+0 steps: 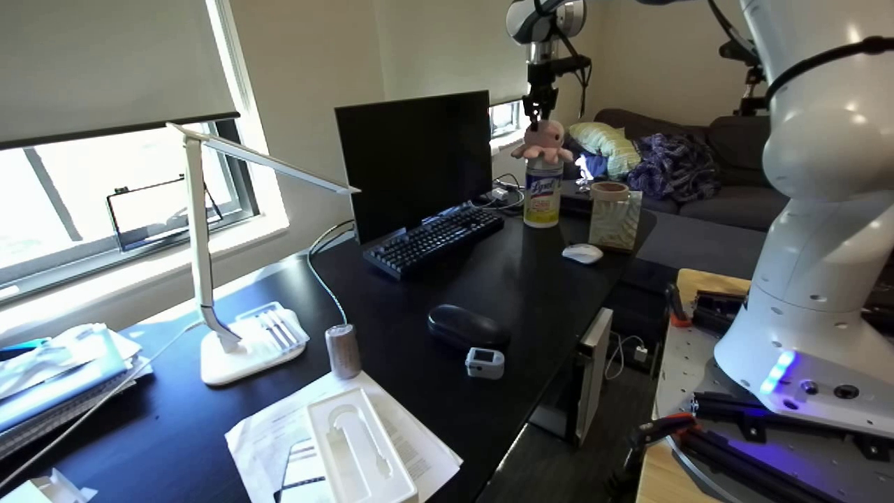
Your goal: Place the pink octopus plush toy on top of the white container on the right, move the white computer mouse to the left
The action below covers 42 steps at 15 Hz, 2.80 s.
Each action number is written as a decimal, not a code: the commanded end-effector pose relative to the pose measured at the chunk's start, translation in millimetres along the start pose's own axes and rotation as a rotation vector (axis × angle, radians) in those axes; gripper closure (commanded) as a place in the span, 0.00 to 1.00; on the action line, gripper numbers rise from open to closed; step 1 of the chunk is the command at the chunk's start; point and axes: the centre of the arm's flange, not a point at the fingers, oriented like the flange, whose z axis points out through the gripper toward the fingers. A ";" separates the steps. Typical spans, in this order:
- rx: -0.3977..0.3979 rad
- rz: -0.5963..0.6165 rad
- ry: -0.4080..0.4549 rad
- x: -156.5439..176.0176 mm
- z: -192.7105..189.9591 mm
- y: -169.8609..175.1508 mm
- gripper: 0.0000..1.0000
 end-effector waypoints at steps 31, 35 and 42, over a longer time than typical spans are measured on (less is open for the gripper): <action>0.192 -0.427 0.066 -118.8 -121.8 -306.7 0.00; 0.228 -0.502 0.012 -129.2 -89.4 -372.8 0.00; 0.201 -0.621 -0.086 -141.2 -62.3 -423.1 0.00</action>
